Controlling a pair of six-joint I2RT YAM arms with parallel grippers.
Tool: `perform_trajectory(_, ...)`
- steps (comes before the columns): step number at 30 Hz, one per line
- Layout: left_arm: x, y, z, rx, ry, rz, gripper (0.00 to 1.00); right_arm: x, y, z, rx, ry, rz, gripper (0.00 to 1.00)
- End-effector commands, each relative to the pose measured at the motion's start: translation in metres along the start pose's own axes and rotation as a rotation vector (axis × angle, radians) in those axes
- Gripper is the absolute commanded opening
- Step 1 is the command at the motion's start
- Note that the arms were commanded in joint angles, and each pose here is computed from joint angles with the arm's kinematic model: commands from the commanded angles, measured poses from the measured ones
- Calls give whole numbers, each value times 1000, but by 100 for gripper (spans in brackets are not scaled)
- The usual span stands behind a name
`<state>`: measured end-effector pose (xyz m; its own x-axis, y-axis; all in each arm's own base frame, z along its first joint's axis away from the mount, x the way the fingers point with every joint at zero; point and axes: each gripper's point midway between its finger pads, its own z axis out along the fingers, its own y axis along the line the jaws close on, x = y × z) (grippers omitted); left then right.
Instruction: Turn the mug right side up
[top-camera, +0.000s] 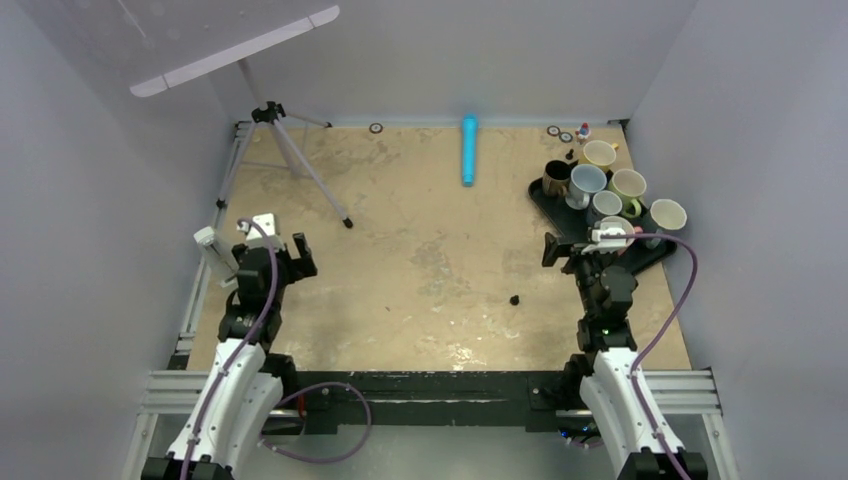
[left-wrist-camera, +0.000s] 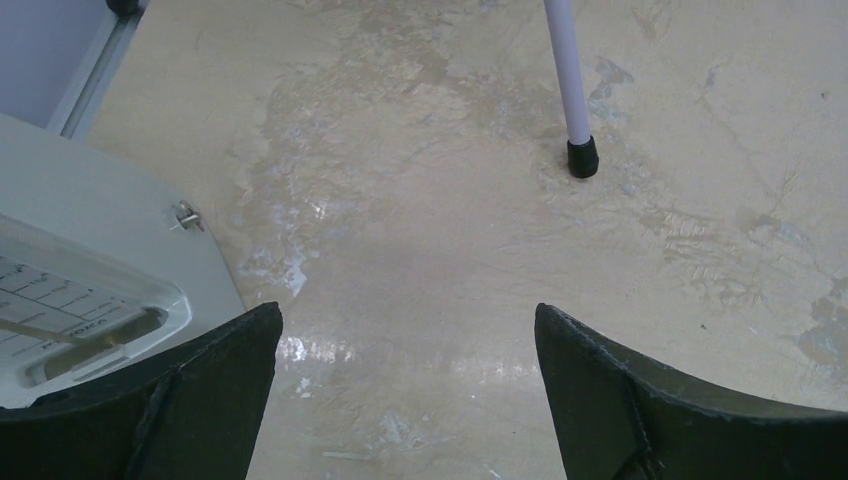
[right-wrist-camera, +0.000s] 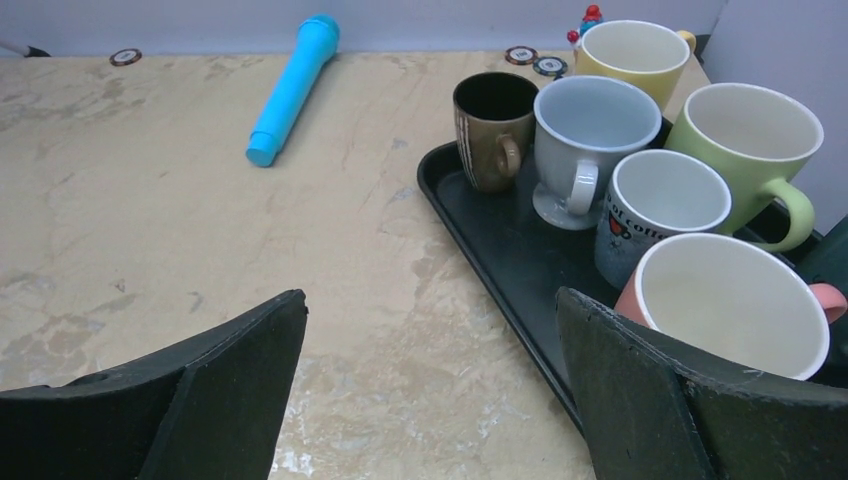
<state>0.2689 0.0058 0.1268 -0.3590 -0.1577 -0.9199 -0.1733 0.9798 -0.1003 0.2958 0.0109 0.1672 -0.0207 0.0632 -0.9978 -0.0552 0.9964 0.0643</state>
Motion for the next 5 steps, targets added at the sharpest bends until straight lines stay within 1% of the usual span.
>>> perform_trajectory(1, -7, -1, -2, 10, -18, -35, 100, -20, -1, 3, 4, -68, -24, 99)
perform_trajectory(5, -4, -7, -4, 53, 5, -22, 100, -18, -4, 4, 22, -62, -13, 99)
